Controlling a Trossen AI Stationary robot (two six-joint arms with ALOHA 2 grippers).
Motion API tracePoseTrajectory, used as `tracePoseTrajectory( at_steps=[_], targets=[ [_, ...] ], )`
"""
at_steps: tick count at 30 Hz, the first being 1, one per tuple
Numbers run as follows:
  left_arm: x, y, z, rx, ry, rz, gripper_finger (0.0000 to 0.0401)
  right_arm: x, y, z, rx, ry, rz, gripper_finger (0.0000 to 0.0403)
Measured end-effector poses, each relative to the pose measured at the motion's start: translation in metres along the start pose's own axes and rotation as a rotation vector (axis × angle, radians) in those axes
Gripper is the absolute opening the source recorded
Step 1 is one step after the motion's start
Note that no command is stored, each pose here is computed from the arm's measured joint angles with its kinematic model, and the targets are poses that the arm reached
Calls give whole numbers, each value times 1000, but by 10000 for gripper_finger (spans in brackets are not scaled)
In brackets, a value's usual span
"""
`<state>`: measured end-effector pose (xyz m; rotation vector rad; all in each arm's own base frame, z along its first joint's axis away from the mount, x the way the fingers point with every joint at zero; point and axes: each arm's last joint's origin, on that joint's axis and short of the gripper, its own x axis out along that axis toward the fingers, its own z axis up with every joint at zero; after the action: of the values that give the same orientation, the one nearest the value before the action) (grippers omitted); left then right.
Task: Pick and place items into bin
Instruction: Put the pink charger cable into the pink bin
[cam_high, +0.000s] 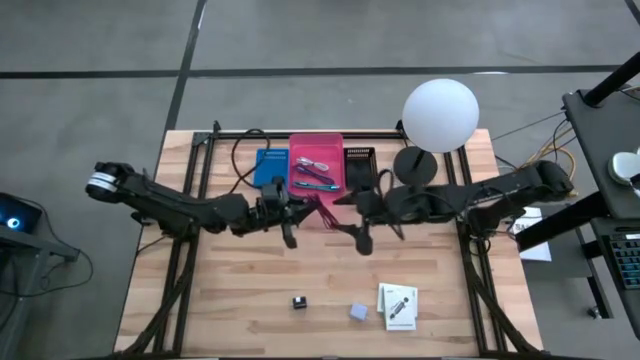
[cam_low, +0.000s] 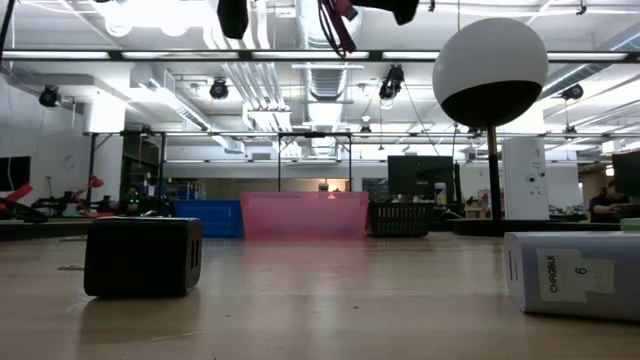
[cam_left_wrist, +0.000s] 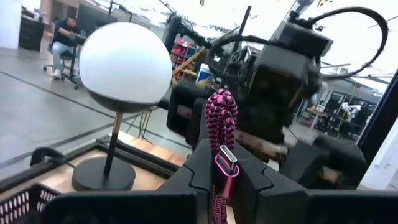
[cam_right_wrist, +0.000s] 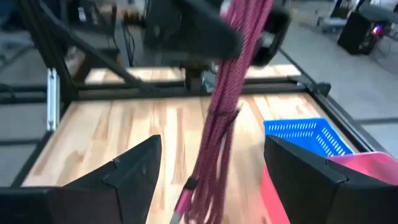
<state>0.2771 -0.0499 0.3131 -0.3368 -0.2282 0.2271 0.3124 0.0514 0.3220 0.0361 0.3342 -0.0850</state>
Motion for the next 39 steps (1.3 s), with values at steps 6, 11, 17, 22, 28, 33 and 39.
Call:
tracePoseTrajectory(
  at_steps=[6,11,17,22,28,33,39],
  targets=[
    [1,-3,8,55,-23,-9,9,22,5,12,-3,102,-27,256],
    [1,-3,9,56,-26,-15,8,33,4,21,-8,137,-56,240],
    [0,-3,9,59,-24,-20,8,33,-1,25,-17,145,-130,208],
    [0,-4,11,58,-27,-24,8,30,-2,26,-19,147,-130,162],
    [-2,-4,13,56,-31,-27,9,29,-2,25,-49,164,-128,63],
    [-2,-3,12,51,-23,-26,26,27,-3,23,-70,210,-131,19],
    [-1,-1,14,-34,-41,-16,55,23,-9,19,-132,304,-150,15]
  ],
)
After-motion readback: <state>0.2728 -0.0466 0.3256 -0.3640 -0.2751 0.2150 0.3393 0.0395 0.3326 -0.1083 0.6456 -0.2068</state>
